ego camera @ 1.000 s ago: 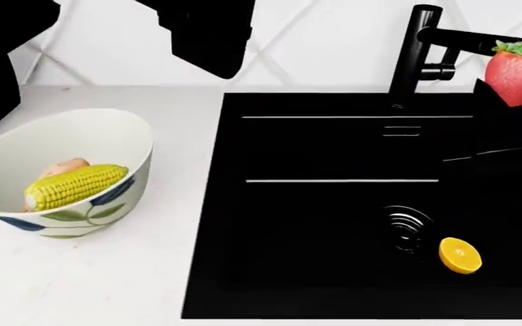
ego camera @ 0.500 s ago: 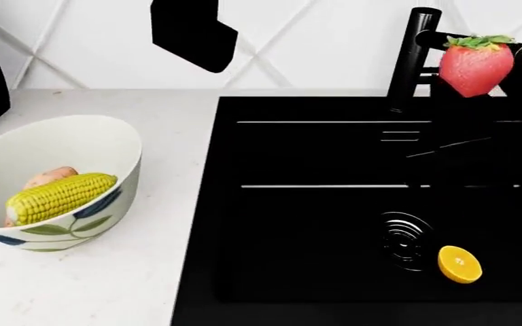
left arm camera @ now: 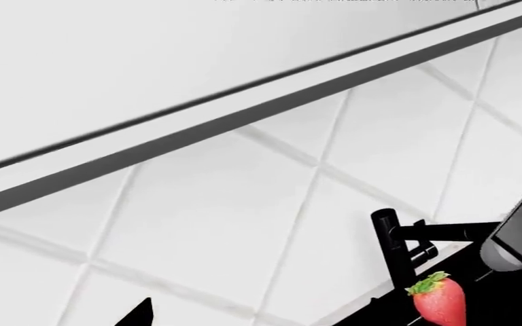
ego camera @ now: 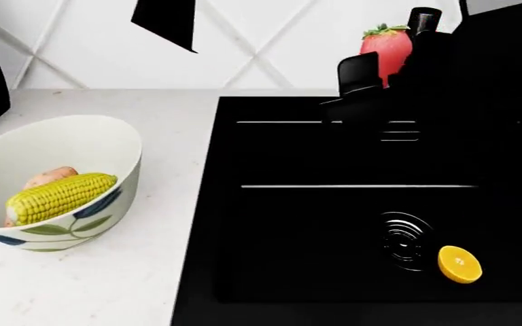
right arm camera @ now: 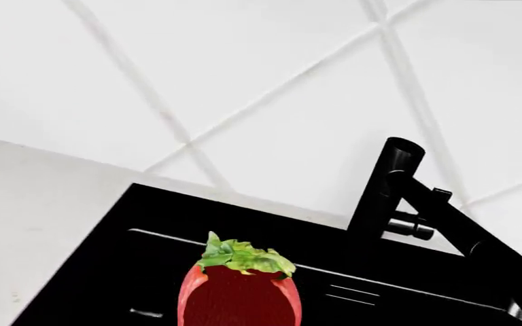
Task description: There is a mixed pile of frozen fruits and vegetables on the counter. Locate all the frozen vegetables and place the items in a bowl on the counter. Take all the frozen fruits and defrost them in a running sink.
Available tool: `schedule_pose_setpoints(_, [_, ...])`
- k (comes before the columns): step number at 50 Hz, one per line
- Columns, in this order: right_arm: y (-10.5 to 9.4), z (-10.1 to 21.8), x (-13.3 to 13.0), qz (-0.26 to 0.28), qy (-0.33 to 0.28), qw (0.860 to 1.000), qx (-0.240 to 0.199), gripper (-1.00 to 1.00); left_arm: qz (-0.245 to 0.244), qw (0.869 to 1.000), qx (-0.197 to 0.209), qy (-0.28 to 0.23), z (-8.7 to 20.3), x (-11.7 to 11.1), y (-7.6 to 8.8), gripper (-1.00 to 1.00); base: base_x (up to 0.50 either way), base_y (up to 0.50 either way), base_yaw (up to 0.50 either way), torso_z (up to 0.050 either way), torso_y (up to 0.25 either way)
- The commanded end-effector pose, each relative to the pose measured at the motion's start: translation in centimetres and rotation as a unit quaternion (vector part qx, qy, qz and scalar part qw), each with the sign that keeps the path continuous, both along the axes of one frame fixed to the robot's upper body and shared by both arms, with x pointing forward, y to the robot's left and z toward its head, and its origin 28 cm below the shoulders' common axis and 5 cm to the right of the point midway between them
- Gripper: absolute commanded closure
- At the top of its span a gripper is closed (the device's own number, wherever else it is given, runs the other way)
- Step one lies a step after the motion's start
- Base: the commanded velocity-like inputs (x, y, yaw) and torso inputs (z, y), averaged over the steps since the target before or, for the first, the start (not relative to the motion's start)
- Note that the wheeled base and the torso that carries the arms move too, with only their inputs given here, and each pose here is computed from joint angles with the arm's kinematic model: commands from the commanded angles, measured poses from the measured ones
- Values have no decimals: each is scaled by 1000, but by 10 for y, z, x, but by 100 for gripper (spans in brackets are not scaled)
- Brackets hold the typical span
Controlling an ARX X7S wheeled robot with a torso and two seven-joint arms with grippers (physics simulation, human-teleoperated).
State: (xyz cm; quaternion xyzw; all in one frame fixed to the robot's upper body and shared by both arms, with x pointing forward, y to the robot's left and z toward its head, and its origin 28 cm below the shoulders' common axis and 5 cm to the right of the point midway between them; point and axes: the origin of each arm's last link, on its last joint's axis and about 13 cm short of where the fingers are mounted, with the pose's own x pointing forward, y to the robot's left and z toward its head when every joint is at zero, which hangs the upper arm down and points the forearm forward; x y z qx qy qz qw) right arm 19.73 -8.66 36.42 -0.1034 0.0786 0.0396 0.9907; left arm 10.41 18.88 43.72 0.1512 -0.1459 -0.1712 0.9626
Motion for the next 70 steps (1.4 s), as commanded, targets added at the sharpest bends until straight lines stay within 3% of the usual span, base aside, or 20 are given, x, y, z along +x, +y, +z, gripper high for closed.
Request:
schedule_pose_setpoints(1, [14,-8,27,-21,70,997,-10,100,2,1000,0,-3,2,-3,1,-100,0,0,0,0,0])
schedule_pose_setpoints(8, [19,-29,41,-51,154,985,-53,100,7,1000,0,-3,2,-5,3,-100,0,0,0,0,0])
schedule_pose_setpoints(29, [23,-62,58,-60,226,969,-80,100,8,1000,0,-3,2,-7,4,-100,0,0,0,0,0])
schedule_pose_setpoints(49, [26,-110,72,-82,301,944,-109,100,11,1000,2,-1,1,-7,5,-100,0,0,0,0,0])
schedule_pose_setpoints(70, [26,-148,79,-89,357,923,-108,100,15,1000,1,0,2,-8,6,-100,0,0,0,0,0])
